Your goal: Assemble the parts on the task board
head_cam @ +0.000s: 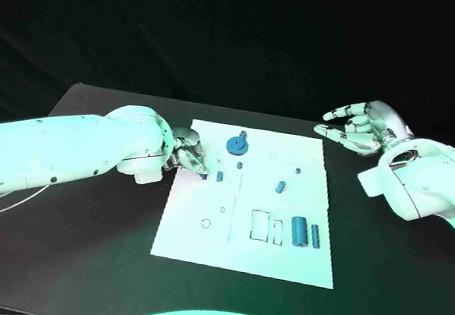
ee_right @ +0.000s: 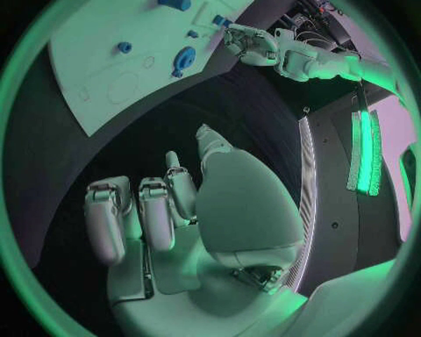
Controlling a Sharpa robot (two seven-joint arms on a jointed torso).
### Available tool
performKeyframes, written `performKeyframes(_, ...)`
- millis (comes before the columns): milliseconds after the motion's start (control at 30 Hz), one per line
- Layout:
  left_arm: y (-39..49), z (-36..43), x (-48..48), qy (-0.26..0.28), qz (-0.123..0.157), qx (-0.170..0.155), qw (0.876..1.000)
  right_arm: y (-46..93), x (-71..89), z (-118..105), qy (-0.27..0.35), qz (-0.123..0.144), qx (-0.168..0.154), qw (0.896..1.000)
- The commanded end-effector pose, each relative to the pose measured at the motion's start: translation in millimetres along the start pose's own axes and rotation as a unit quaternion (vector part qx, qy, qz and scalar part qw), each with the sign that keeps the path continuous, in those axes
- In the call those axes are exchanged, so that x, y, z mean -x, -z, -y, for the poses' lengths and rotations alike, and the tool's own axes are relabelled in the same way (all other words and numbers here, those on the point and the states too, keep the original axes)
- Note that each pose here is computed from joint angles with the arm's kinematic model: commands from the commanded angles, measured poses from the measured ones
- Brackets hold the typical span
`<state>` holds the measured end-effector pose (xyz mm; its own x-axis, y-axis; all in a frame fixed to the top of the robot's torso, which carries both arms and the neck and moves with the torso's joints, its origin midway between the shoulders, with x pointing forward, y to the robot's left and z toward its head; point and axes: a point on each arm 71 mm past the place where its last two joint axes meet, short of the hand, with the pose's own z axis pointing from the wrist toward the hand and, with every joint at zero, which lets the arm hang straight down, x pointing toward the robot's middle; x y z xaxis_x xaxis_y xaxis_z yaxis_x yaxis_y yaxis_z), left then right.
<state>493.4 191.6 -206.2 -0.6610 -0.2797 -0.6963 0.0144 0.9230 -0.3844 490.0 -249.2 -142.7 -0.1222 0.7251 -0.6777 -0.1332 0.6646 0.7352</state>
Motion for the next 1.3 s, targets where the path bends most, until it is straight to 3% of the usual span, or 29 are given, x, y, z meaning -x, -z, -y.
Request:
performKeyframes(33,-0.2,1.6,-2.2,-0.006,-0.006,-0.001,1.000,0.3,-1.4,-1.4,0.003,-0.007,0.008,1.000)
performKeyframes(667,-0.6,1.7,-6.0,-0.009,0.000,-0.001,1.000,0.5,-1.0,-1.1,0.003,-0.007,0.009,1.000)
performKeyframes(1300,13.0,-2.3,-9.5,0.041,0.058,-0.028,0.997,0.9,-0.5,0.2,0.004,-0.006,0.008,1.000)
